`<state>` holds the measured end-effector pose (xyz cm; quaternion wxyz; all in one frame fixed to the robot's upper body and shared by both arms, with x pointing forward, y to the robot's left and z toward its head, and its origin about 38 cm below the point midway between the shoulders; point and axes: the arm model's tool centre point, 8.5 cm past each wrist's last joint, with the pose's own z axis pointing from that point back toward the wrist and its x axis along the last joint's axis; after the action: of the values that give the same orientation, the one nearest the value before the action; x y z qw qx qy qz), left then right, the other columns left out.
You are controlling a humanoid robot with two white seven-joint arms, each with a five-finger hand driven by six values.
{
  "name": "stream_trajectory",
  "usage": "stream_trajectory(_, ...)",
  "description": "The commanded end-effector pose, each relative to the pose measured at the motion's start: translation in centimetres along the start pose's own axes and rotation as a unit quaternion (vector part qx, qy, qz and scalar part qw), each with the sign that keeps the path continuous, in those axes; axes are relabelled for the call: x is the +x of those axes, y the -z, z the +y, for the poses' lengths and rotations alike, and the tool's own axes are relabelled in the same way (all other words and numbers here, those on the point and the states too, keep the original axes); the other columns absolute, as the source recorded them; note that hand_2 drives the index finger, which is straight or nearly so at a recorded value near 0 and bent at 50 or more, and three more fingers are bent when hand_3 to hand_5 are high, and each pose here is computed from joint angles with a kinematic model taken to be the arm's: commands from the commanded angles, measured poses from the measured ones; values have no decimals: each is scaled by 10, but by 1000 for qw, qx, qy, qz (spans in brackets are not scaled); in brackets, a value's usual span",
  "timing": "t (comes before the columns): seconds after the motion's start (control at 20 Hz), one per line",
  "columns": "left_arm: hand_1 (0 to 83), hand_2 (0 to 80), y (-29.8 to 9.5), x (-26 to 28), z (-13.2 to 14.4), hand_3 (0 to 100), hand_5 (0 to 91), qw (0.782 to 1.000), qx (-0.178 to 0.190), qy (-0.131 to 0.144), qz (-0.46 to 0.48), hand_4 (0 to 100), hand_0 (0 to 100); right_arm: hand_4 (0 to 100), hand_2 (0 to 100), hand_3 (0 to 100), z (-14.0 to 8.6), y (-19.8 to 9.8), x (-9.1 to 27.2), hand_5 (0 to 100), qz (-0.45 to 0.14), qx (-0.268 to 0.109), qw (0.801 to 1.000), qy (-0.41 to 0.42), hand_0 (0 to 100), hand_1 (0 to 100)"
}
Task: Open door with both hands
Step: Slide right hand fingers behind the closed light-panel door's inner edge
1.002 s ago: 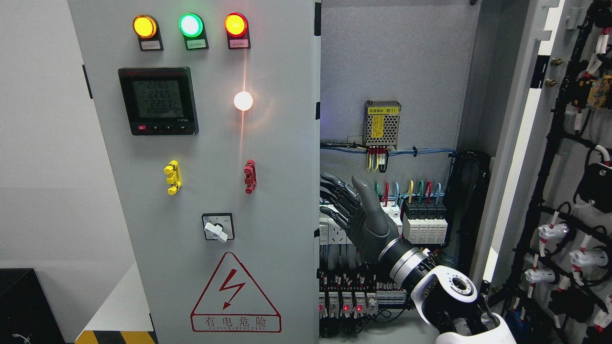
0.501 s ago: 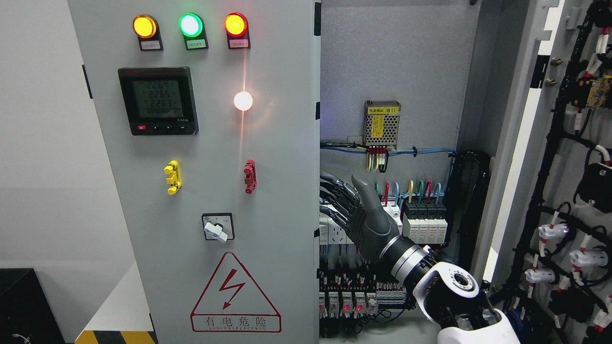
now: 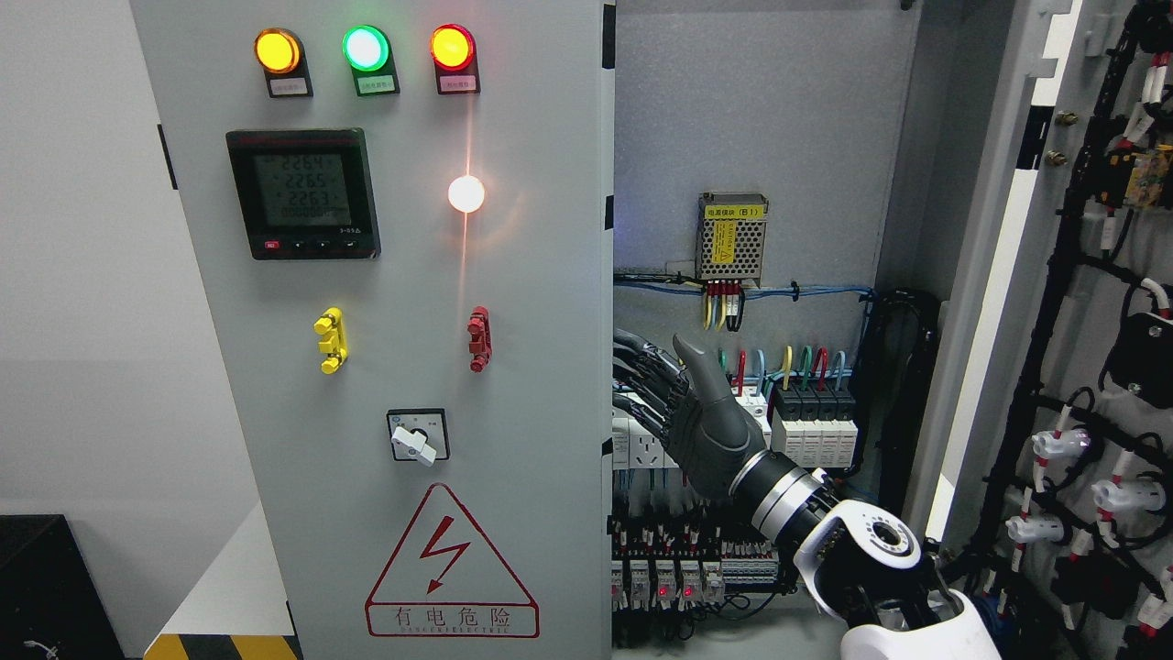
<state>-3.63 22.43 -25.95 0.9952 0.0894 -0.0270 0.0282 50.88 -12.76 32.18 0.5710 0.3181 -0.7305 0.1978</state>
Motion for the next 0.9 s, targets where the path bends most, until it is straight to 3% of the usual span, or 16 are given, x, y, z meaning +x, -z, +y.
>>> stream_trajectory(0.0, 0, 0, 0, 0, 0, 0, 0, 1000, 1, -11, 2, 0, 0, 0, 0, 0, -10, -7, 2, 0, 7, -7, 1000, -13, 191, 0)
stream_trajectory(0.2, 0, 0, 0, 0, 0, 0, 0, 1000, 1, -11, 2, 0, 0, 0, 0, 0, -7, -5, 3, 0, 8, 22, 1000, -13, 191, 0)
stream_trajectory(0.85, 0, 0, 0, 0, 0, 0, 0, 1000, 1, -11, 2, 0, 0, 0, 0, 0, -20, 2, 5, 0, 16, 4, 1000, -12, 191, 0)
